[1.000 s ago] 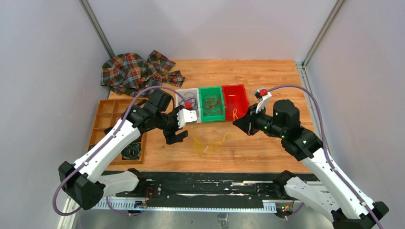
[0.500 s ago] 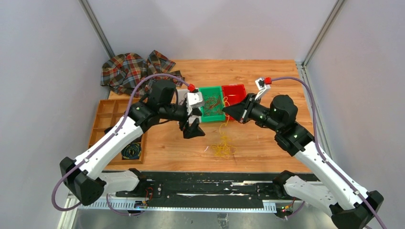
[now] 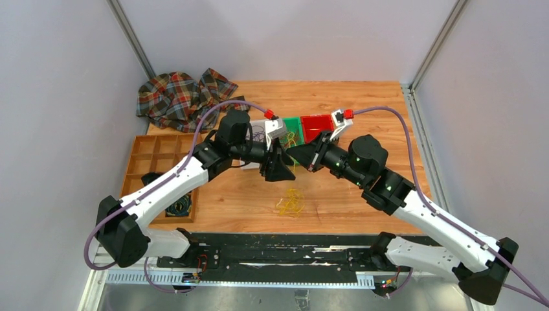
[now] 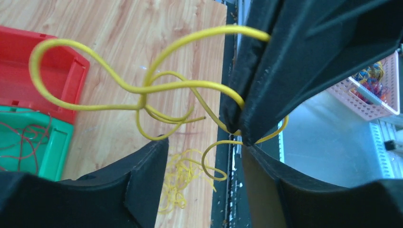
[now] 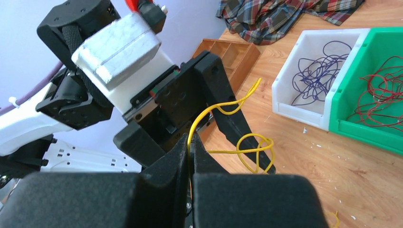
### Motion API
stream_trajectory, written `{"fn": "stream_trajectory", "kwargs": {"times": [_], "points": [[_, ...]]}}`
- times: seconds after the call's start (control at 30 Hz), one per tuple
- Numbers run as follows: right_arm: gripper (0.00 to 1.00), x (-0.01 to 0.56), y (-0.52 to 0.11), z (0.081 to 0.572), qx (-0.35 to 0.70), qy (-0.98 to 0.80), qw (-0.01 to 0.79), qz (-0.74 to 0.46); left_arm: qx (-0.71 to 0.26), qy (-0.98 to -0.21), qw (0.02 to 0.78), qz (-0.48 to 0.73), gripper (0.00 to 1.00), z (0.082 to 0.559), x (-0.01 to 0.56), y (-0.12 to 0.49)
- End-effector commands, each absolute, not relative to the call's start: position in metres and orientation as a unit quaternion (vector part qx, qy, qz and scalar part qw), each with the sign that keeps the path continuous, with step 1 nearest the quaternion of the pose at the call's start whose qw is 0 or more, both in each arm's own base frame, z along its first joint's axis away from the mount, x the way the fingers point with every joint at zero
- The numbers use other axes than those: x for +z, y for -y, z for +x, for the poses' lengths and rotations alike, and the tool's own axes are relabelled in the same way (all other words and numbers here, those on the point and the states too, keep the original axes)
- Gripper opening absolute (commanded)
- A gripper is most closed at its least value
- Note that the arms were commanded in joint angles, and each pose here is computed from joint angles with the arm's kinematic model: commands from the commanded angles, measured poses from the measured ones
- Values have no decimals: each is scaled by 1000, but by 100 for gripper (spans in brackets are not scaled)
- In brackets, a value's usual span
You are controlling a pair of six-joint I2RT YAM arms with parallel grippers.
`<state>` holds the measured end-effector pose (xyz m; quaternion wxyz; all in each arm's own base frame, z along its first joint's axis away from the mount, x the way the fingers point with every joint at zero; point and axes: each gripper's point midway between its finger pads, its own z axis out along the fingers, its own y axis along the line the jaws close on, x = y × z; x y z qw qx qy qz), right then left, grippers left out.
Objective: Untangle the cables
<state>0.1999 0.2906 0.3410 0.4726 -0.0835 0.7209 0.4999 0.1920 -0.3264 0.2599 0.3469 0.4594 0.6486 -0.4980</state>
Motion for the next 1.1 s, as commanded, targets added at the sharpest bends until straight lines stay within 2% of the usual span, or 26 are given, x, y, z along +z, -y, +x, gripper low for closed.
{"fn": "stream_trajectory", "kwargs": {"times": [0.0,0.13,0.23,0.3,0.43,0.47,0.57,0.7,0.87,0.97,1.03,1.07], "points": [[1,369,-289,208,500,-694,515,-59,-521,-635,341,457,51,182,262,329],[1,366,-267,214,475,-694,541,-23,-501,-647,328,472,13,172,248,315],[1,360,-247,216,452,-695,559,4,-470,-656,329,490,2,169,240,303],[7,353,-237,216,436,-701,564,14,-448,-660,335,501,1,171,242,294],[35,320,-213,215,367,-745,557,16,-351,-669,370,540,1,188,255,270],[39,310,-205,214,345,-758,554,13,-324,-669,377,552,1,192,258,262],[43,278,-182,208,282,-793,540,0,-250,-661,395,587,1,202,267,242],[52,263,-181,196,268,-799,533,-77,-205,-651,382,623,1,201,267,226],[53,255,-217,173,311,-803,469,-197,-161,-639,397,639,1,210,272,215],[55,268,-231,172,338,-781,476,-220,-149,-629,397,651,0,209,275,211],[59,284,-244,170,372,-749,494,-238,-151,-623,393,659,1,204,276,210],[65,294,-252,167,394,-728,501,-252,-152,-621,393,660,0,203,277,209]]}}
